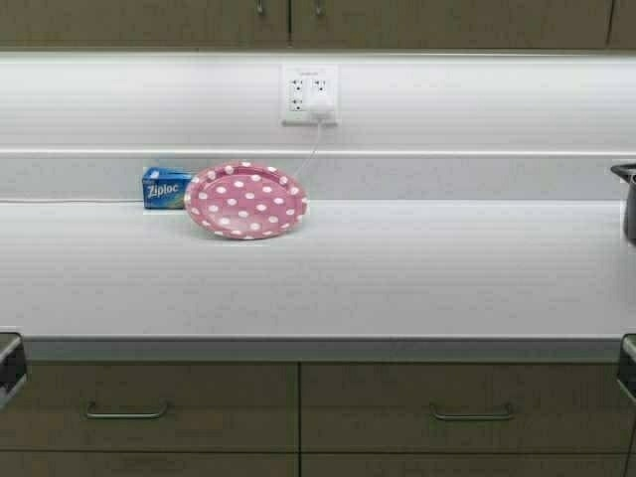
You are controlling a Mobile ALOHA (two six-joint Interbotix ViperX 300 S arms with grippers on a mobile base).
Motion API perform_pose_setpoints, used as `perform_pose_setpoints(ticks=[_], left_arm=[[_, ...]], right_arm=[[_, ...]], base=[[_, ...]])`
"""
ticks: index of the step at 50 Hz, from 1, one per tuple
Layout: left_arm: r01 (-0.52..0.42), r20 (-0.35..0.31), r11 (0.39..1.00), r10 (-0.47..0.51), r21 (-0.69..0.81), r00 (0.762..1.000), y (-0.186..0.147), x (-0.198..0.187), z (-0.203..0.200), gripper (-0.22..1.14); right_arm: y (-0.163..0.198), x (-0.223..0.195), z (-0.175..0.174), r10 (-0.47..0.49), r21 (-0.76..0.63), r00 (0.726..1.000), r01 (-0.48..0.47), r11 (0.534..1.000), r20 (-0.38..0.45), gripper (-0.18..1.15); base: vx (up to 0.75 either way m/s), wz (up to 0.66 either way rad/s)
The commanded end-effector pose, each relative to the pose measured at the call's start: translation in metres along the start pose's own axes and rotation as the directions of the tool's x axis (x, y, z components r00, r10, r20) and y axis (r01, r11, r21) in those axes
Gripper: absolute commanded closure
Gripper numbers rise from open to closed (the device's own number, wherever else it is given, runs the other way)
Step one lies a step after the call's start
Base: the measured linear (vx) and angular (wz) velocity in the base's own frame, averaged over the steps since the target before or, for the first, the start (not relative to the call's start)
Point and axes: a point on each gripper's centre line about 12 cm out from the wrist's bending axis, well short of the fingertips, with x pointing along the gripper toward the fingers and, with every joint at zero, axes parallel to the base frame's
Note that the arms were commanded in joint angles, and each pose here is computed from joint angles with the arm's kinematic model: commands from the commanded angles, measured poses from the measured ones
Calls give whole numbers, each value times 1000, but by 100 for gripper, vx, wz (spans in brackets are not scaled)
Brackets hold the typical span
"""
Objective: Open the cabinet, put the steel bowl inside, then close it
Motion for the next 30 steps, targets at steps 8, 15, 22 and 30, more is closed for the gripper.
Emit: perform_pose_setpoints(ticks=[8, 15, 22, 30], left_arm=[[10, 30, 1000, -10, 1, 1000, -4, -3, 9, 87], [10, 31, 1000, -10, 1, 999, -4, -3, 10, 88], [10, 30, 1000, -10, 1, 1000, -4, -3, 9, 87], [10, 31, 1000, -10, 2, 999, -4, -3, 10, 88]], right_arm=[[0, -3, 6, 3, -1, 1000, -3, 1000, 23, 91], [1, -3, 6, 4, -1, 1000, -4, 1000, 21, 91], [1, -3, 6, 4, -1, 1000, -4, 1000, 21, 91], [1, -3, 6, 5, -1, 1000, -5, 1000, 23, 91]], base=[[0, 0], [0, 0], [0, 0], [0, 0]])
